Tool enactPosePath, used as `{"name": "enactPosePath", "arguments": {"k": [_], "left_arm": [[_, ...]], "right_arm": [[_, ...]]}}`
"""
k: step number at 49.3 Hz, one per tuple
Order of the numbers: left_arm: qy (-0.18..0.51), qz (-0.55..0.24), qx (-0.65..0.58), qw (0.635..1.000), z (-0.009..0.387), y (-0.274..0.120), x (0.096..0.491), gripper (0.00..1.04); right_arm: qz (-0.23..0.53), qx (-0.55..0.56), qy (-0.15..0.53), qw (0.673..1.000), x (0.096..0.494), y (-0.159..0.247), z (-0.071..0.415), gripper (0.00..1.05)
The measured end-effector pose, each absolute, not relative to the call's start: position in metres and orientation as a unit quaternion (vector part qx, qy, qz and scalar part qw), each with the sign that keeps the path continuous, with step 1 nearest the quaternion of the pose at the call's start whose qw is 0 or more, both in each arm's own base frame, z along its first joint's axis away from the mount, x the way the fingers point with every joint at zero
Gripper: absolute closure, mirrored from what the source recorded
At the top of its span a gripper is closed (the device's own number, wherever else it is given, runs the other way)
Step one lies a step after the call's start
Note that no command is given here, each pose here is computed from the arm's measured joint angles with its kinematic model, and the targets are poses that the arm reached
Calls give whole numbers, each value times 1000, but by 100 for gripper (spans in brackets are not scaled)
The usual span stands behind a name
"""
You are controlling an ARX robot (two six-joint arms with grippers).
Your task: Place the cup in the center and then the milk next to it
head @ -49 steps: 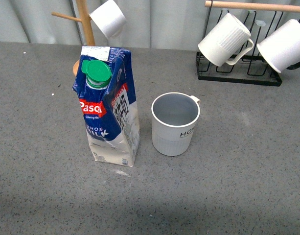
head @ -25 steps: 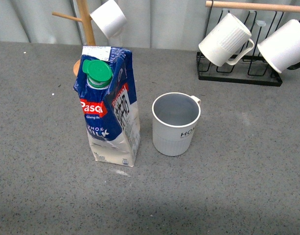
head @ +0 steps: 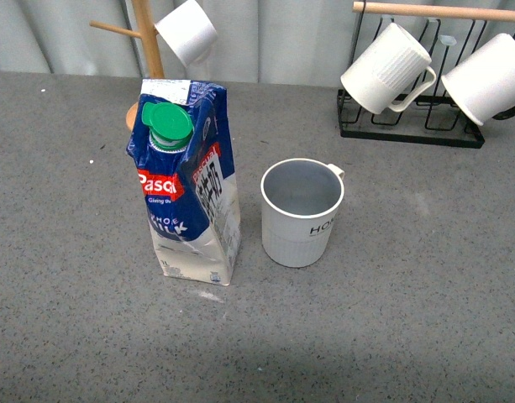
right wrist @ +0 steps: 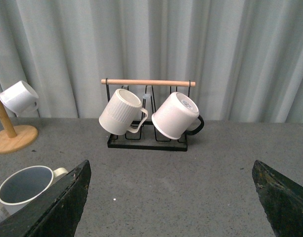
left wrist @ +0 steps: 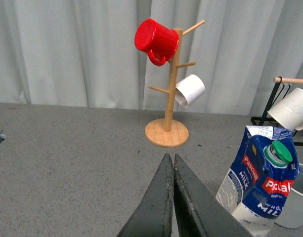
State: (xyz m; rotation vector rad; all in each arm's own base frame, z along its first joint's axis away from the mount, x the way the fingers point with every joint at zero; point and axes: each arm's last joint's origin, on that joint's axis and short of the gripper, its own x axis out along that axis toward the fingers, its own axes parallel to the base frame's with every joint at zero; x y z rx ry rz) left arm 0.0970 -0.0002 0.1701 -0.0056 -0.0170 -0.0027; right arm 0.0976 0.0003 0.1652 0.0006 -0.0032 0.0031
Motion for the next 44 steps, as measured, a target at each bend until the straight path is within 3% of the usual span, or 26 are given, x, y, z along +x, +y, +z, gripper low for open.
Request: {"name": "enactPosePath", "arguments": {"k": [8, 38, 44], "left_arm": [[-8, -1, -3, 1000, 170, 0, 97, 101], [-8, -1, -3, 1000, 170, 0, 97, 7], [-8, -1, -2, 1000, 170, 0, 97, 7]], "right_arm": [[2, 0, -2, 1000, 98, 0, 165, 9], [2, 0, -2, 1000, 98, 0, 165, 9], [2, 0, -2, 1000, 98, 0, 165, 9]]}}
